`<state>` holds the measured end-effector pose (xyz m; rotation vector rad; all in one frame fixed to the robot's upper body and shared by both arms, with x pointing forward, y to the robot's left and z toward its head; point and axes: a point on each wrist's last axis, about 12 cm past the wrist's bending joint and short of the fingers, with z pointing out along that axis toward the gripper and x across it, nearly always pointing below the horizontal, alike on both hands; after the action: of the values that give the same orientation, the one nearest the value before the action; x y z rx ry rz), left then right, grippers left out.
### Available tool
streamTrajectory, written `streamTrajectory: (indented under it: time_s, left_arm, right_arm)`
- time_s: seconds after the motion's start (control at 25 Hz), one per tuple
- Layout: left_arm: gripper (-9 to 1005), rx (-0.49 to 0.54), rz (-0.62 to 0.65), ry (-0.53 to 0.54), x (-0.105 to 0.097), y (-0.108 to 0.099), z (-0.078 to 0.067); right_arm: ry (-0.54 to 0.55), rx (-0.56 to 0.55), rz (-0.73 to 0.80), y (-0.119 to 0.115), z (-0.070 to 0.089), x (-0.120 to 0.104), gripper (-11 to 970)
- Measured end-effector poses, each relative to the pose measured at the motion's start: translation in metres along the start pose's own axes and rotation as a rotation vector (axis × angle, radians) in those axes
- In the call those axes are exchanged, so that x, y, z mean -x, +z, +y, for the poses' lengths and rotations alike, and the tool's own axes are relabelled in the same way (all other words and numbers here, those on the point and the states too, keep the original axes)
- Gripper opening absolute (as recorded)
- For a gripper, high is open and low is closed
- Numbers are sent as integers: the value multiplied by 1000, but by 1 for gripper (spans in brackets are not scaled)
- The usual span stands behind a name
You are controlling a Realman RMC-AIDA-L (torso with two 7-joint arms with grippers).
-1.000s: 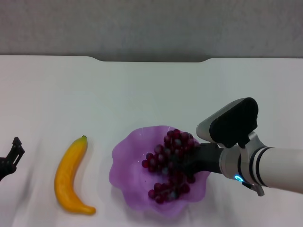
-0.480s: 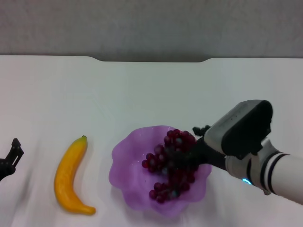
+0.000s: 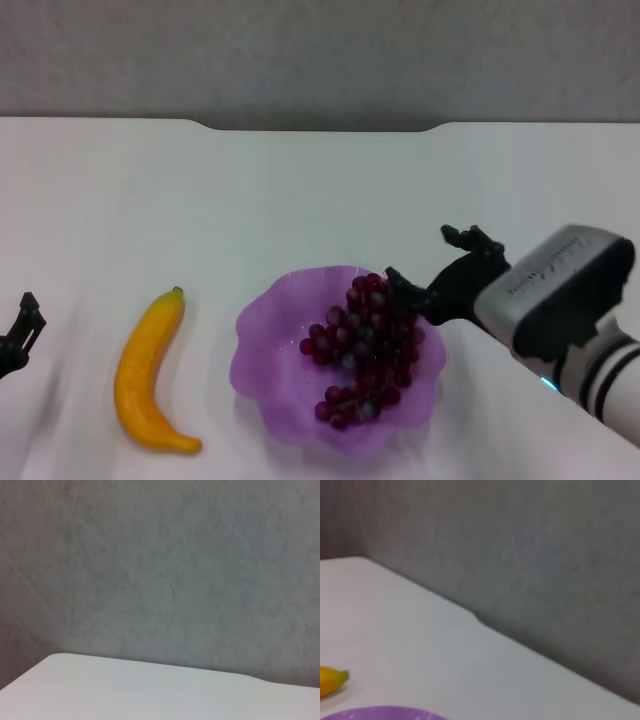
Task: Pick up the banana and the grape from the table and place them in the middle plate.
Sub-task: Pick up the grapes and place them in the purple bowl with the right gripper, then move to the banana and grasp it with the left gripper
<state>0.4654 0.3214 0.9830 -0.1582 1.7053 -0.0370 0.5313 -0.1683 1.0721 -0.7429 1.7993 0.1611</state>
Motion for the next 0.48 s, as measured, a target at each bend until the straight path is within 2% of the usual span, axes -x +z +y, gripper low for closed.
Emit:
streamTrajectory:
  time_s: [0.24, 0.28, 0.48]
  left_arm:
    - [876, -12, 2, 3, 0, 0, -2]
    - [876, -14, 1, 3, 0, 1, -3]
    - [876, -23, -1, 2, 0, 2, -5]
  right_arm:
    - [-32, -80, -162, -10, 6, -22, 899]
    - [-47, -116, -228, -16, 5, -30, 899]
    - [-81, -172, -327, -30, 2, -47, 898]
